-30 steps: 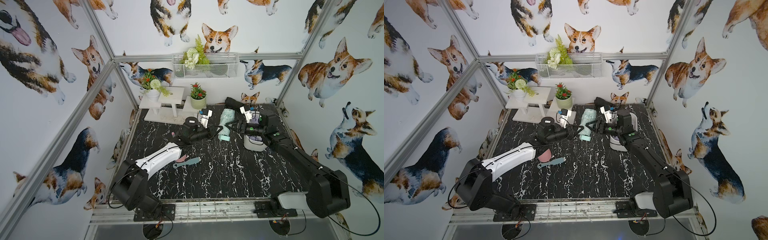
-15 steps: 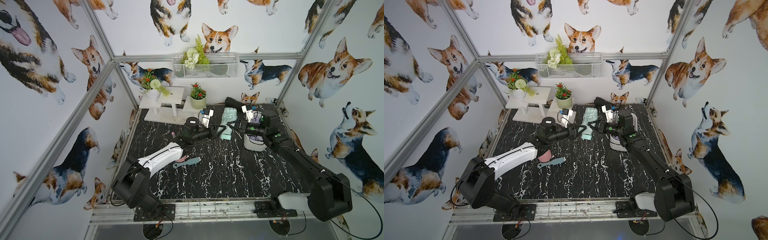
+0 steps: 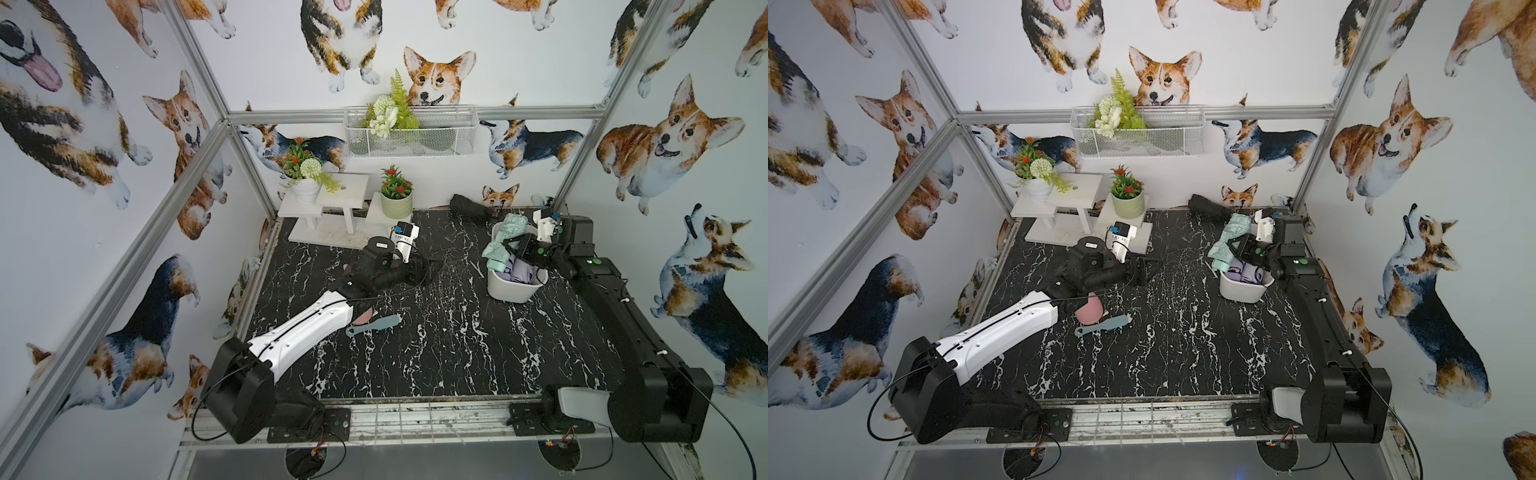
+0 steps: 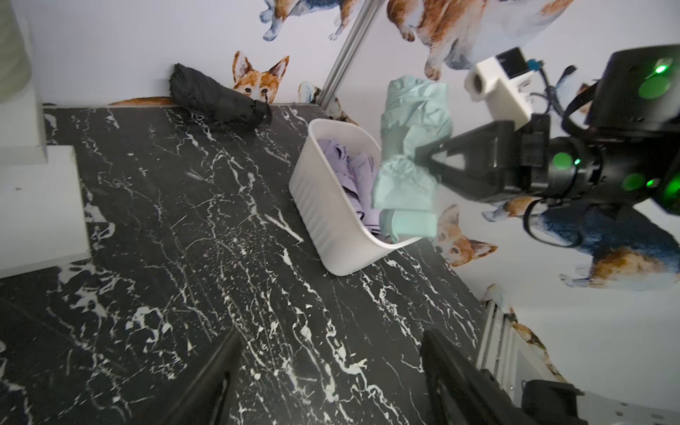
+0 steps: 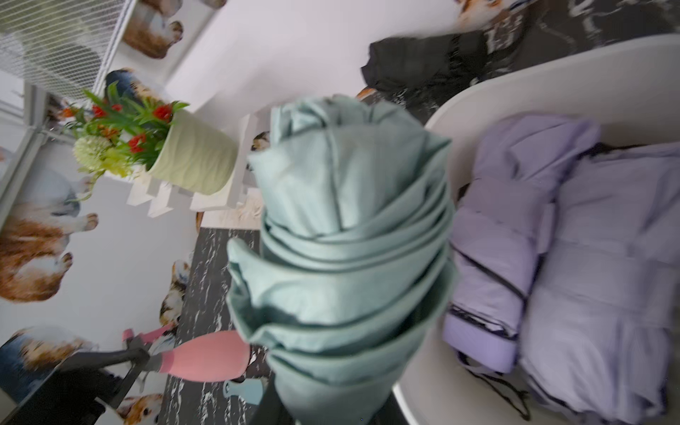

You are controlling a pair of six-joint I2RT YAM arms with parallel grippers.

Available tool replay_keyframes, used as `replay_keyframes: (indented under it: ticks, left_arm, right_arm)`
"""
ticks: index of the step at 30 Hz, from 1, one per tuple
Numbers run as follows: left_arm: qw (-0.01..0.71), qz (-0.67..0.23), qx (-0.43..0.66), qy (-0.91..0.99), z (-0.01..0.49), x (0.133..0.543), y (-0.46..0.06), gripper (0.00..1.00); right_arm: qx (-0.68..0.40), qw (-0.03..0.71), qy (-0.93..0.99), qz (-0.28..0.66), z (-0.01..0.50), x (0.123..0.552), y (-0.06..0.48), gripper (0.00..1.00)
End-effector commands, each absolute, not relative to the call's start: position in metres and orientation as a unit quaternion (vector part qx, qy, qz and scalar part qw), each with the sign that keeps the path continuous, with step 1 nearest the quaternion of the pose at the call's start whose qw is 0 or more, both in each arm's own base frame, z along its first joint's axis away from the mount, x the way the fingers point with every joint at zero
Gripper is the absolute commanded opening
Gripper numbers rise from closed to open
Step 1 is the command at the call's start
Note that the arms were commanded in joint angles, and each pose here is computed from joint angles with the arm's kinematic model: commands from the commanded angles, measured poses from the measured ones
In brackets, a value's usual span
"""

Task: Put the umbrella into the storage box
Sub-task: Place the umbrella in the storage box.

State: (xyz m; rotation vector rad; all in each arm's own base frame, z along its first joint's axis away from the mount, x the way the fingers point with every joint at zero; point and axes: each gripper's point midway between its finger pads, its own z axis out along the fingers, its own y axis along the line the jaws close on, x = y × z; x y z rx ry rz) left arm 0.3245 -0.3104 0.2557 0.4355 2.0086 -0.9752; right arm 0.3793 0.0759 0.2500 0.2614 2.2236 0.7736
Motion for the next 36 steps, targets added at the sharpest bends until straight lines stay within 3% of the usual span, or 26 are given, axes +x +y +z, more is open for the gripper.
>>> replay_keyframes:
  ticks: [1,7,14,21,27,31,36]
  left_arm:
    - [0.411,-0.358,0.169,0.821,0.241,0.331,-0.302,0.81]
    - [0.396,-0.364,0.157,0.828,0.232,0.335,-0.299,0.82]
    - [0.391,-0.361,0.153,0.833,0.225,0.336,-0.294,0.82]
    - [0.381,-0.369,0.145,0.835,0.22,0.34,-0.296,0.81]
    - [0.374,-0.376,0.139,0.836,0.216,0.343,-0.299,0.81]
    - [0.37,-0.38,0.135,0.837,0.213,0.343,-0.301,0.81]
    - [0.364,-0.384,0.13,0.838,0.209,0.344,-0.302,0.81]
  right_arm:
    - [0.119,0.37,0.891,0.235,0.234,0.386,0.047,0.16]
    - [0.118,0.358,0.906,0.193,0.214,0.409,0.03,0.23]
    - [0.11,0.316,0.917,0.218,0.187,0.427,0.037,0.28]
    - [0.123,0.29,0.926,0.209,0.173,0.428,0.032,0.81]
    - [0.138,0.323,0.923,0.158,0.188,0.424,0.013,0.79]
    - [0.142,0.314,0.926,0.157,0.186,0.426,0.013,0.66]
    - [0.16,0.296,0.927,0.168,0.174,0.433,0.014,0.64]
